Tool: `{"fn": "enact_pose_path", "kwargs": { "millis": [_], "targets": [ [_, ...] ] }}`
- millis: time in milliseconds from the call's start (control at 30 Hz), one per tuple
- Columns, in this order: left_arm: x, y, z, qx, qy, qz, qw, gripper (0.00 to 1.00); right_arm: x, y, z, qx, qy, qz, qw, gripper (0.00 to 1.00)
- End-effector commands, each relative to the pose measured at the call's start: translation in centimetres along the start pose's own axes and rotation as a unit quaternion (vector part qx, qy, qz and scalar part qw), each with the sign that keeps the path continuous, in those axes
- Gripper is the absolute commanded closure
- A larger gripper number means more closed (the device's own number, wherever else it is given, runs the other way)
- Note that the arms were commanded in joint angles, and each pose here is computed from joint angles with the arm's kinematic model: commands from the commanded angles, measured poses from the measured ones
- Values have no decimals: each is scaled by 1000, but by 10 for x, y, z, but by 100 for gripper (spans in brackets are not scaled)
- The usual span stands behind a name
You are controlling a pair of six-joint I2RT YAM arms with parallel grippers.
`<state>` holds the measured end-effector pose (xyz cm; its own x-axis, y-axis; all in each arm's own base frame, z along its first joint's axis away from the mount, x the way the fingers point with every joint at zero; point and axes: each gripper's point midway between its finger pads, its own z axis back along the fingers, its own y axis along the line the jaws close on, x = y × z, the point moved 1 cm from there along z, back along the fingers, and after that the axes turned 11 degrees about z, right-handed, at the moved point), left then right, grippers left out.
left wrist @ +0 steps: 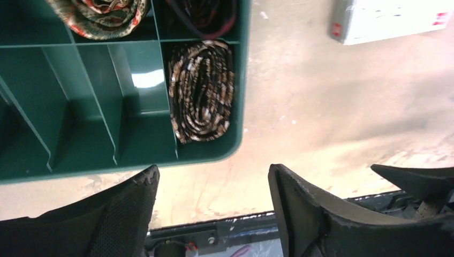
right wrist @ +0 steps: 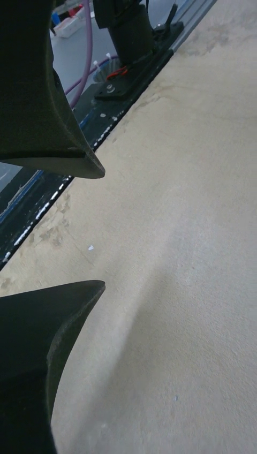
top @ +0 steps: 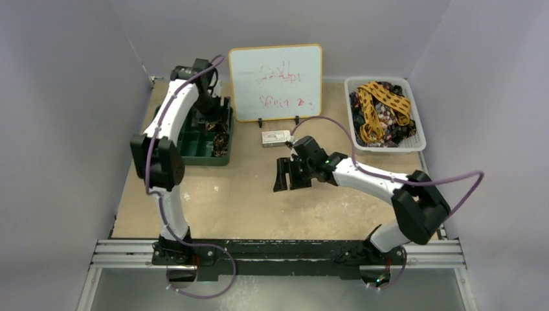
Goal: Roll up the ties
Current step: Reset both arms
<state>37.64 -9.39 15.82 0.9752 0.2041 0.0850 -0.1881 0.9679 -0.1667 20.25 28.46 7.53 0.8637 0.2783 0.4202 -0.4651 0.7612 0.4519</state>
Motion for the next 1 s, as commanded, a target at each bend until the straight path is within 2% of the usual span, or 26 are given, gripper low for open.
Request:
{"fn": "enact_pose_path", "kwargs": {
  "millis": [0, 133, 233, 267, 300, 333, 433, 567, 600, 833, 933, 967],
  "targets": [
    [12, -25, 72, -91, -160, 5, 983, 26, 34, 9, 45, -19, -91, 35, 995, 26],
    [-2, -30, 96, -145, -229, 15, 962, 24, 54, -4, 88, -92, -165, 56, 980, 22],
    [-19, -31, 108, -186, -270, 28, 944, 21, 67, -20, 125, -164, -215, 67, 960, 16],
    [-26, -32, 111, -202, -282, 31, 938, 20, 72, -24, 138, -185, -232, 71, 952, 14],
    [-32, -30, 109, -210, -290, 33, 933, 11, 76, -28, 149, -206, -246, 75, 944, 12],
    [-37, -27, 115, -213, -303, 34, 928, 11, 79, -33, 161, -228, -261, 76, 935, 9],
    [-56, -10, 115, -196, -322, 65, 924, 9, 86, -52, 194, -304, -294, 79, 903, 2],
    [-76, 14, 112, -160, -346, 73, 921, 7, 88, -81, 227, -413, -305, 76, 855, 1],
    [-80, 22, 112, -145, -352, 76, 921, 7, 88, -86, 231, -424, -301, 74, 851, 1],
    [-102, 53, 111, -92, -375, 97, 917, 5, 94, -115, 233, -344, -276, 7, 897, 1],
    [-108, 59, 114, -83, -382, 99, 915, 5, 100, -102, 228, -221, -279, 4, 934, 1],
    [-109, 60, 115, -83, -384, 100, 914, 5, 102, -94, 228, -190, -285, 10, 939, 1]
  ]
}}
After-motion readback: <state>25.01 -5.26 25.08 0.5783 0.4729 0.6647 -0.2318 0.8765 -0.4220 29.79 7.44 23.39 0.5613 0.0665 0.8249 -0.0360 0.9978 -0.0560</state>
